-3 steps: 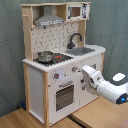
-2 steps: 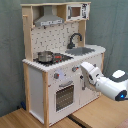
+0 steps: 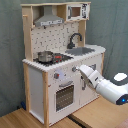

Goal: Play with the kitchen

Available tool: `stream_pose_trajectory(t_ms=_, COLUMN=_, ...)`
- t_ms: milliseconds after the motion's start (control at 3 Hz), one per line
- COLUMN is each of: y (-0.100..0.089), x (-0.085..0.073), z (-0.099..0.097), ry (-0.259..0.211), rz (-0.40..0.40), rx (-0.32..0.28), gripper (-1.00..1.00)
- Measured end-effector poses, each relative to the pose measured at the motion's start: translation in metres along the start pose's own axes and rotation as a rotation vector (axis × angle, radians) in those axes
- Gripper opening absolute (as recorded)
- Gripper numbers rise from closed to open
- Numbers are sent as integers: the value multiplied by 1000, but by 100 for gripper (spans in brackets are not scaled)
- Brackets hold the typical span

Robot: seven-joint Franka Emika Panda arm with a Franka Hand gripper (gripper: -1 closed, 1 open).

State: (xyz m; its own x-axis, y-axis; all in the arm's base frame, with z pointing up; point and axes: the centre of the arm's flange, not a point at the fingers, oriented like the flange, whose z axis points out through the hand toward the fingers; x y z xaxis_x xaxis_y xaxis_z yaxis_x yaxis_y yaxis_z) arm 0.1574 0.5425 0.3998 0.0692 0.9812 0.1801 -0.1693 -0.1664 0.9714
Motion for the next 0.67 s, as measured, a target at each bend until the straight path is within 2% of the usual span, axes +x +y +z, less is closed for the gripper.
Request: stream_pose_trajectory(t_ms=667, y=-3, x=3, z=13, ry=-11, rz=-232, rx=-5, gripper=100)
